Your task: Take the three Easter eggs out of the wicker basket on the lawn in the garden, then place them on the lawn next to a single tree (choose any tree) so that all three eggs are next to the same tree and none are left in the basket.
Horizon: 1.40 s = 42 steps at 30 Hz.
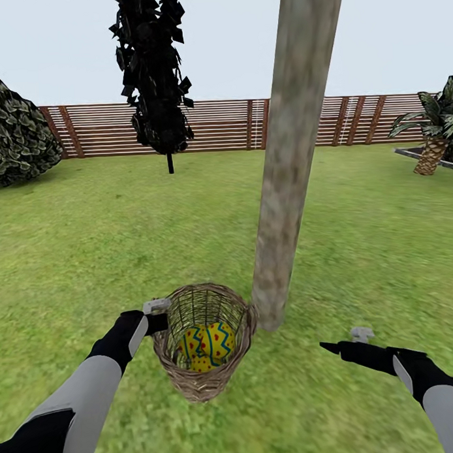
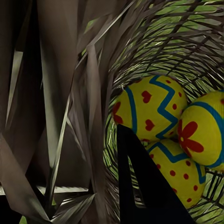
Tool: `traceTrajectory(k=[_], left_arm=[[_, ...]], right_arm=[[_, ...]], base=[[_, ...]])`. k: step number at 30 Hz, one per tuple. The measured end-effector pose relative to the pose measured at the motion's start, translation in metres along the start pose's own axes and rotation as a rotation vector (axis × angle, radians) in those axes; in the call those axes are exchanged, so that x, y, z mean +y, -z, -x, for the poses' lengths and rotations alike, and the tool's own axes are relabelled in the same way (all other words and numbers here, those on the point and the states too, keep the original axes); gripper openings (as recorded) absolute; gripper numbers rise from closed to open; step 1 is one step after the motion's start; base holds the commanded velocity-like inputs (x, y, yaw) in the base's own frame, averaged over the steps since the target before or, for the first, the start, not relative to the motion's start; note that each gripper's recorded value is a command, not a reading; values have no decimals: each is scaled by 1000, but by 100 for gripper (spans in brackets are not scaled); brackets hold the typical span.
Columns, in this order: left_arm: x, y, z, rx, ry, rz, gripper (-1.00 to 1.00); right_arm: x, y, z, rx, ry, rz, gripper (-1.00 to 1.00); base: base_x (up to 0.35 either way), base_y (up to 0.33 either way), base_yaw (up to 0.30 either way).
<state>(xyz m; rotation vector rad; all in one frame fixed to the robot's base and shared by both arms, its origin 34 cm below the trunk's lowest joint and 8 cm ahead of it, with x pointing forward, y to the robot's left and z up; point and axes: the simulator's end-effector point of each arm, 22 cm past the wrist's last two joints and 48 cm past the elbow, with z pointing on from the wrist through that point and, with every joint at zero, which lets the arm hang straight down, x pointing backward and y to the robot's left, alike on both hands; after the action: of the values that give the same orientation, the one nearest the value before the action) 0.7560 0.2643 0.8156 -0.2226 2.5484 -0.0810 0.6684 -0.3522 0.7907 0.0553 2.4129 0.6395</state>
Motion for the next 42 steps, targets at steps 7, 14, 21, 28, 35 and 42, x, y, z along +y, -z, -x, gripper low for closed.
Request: traceTrajectory(k=[7,14,21,28,35,42], left_arm=[[0,-7,-2,-1,0,0,-100],[1,-14,-5,-1,0,0,-100],[2,-22,-8,-1,0,0,-100],[2,-30,-12,0,0,0,-100],[3,-37,-15,0,0,0,-100],[4,-46,-19,0,0,0,-100]], right_arm=[[-4,-6,-3,0,0,0,100],[-7,-12,-5,0,0,0,100],[-11,-19,-9,0,0,0,100],[-15,-25,-12,-1,0,0,100],[-19,-32,-16,-1,0,0,100],[-23,-38,-20,-1,0,0,100]], base=[[0,0,0],[0,0,0],[0,0,0],[0,0,0],[0,0,0],[0,0,0]])
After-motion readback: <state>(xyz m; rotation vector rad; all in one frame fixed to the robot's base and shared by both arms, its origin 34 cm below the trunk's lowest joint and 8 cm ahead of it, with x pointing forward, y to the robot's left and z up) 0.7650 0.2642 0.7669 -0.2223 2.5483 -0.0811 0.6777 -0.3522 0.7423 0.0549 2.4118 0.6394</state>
